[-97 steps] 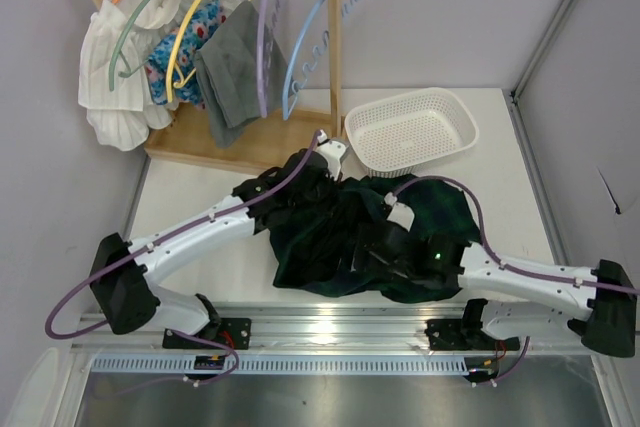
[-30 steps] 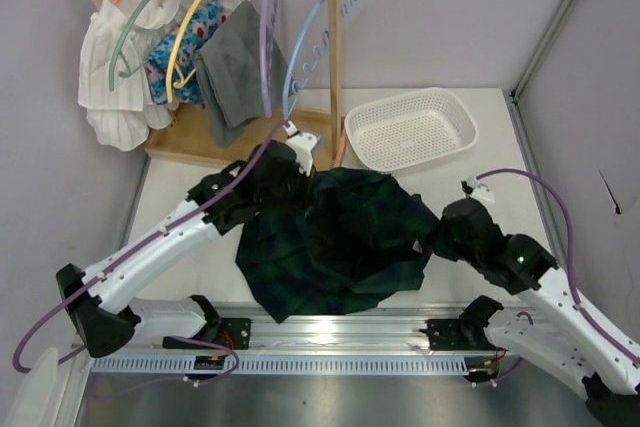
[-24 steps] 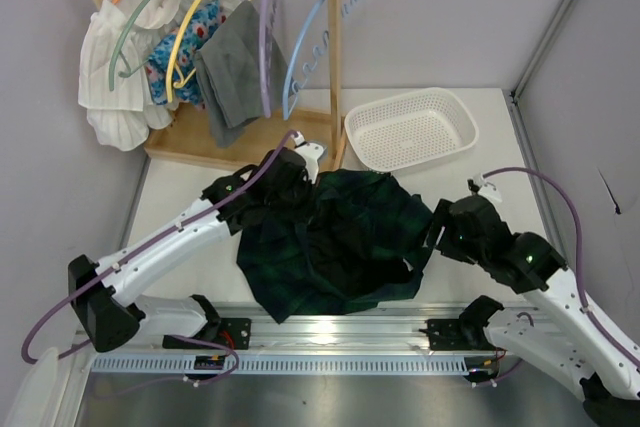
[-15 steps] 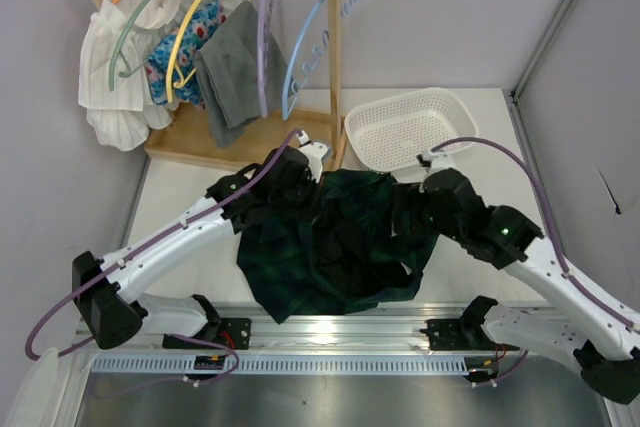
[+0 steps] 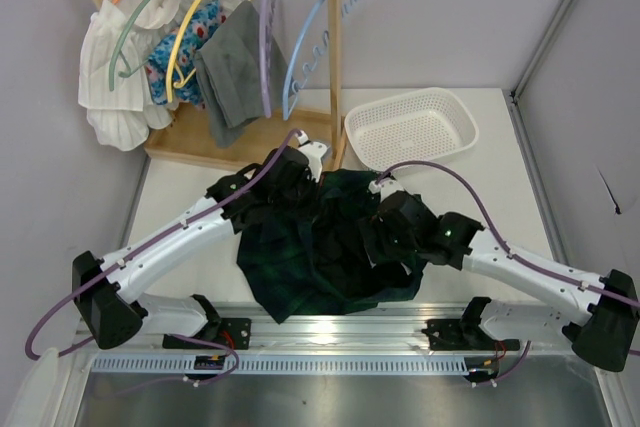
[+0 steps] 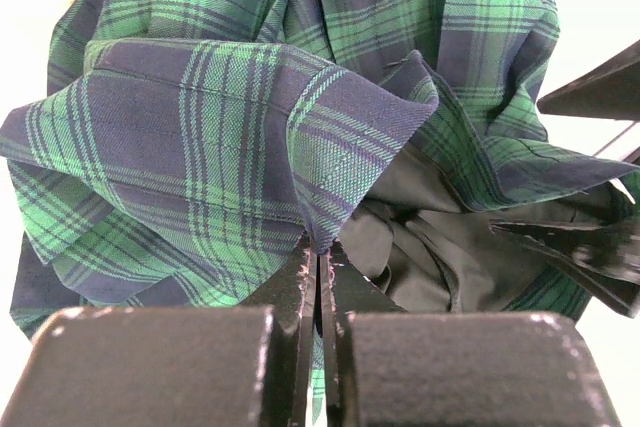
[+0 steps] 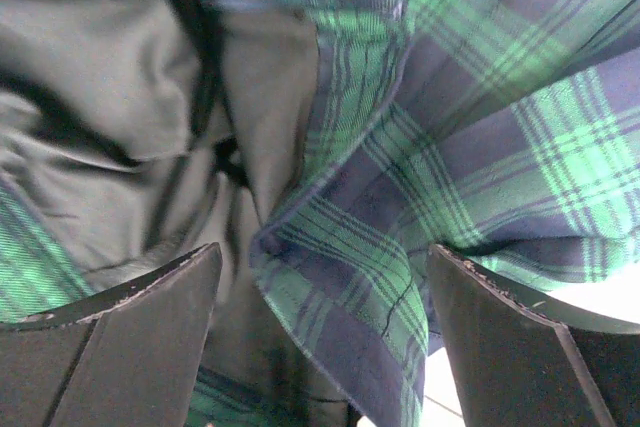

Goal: Place the skirt on the hanger
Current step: Move the skirt to the center of the board

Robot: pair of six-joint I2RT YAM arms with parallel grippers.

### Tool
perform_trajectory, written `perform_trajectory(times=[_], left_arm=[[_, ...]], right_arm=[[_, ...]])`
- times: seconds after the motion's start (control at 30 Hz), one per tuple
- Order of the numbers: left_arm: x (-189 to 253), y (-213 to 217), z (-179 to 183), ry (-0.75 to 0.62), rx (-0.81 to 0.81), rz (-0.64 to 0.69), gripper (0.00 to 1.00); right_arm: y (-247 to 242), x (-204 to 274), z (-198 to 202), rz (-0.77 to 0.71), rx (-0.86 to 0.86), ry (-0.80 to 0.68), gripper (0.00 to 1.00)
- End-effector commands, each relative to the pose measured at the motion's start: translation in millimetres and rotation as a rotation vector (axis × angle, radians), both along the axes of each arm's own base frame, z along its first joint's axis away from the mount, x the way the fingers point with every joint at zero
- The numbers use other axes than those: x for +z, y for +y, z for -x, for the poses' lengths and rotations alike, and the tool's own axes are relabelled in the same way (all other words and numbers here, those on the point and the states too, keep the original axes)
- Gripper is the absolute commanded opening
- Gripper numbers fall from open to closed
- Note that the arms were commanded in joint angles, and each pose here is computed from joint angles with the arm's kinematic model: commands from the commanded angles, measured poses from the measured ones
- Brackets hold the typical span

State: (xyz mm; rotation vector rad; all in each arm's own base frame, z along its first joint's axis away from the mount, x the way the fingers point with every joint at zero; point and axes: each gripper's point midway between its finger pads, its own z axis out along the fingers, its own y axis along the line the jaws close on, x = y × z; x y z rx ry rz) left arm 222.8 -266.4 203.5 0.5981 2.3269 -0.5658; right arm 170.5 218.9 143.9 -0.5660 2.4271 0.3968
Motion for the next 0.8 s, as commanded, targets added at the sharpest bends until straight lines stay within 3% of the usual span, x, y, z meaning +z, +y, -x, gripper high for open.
perform_trajectory(times=[0.0, 0.07, 0.17, 0.2, 0.27, 0.3, 0.43, 0.57, 0.77], left_arm=[[19, 1, -3, -0.04, 0.024, 0.034, 0.0], [22, 1, -3, -0.047, 0.024, 0.042, 0.0], [19, 3, 0, -0.046, 0.019, 0.039, 0.0], [18, 4, 0, -0.045, 0.02, 0.033, 0.0], [19, 7, 1, -0.05, 0.024, 0.032, 0.0], [18, 9, 1, -0.05, 0.027, 0.029, 0.0], [24, 13, 3, -0.075, 0.033, 0.047, 0.0], [39, 13, 4, -0.112, 0.03, 0.094, 0.0], [52, 14, 2, -0.15, 0.038, 0.122, 0.0]], right_arm=[[10, -5, 3, -0.053, 0.032, -0.003, 0.89], [11, -18, 5, -0.051, 0.027, 0.02, 0.85], [12, -36, 7, -0.029, 0.036, 0.04, 0.66], [12, -39, 4, -0.022, 0.026, 0.035, 0.44], [10, -34, -5, -0.015, -0.015, -0.002, 0.18], [11, -27, -10, -0.034, -0.039, -0.025, 0.0], [16, 32, -32, -0.274, -0.143, -0.129, 0.0], [6, 102, -54, -0.62, -0.237, -0.204, 0.0], [-2, 142, -48, -0.813, -0.224, -0.196, 0.0]])
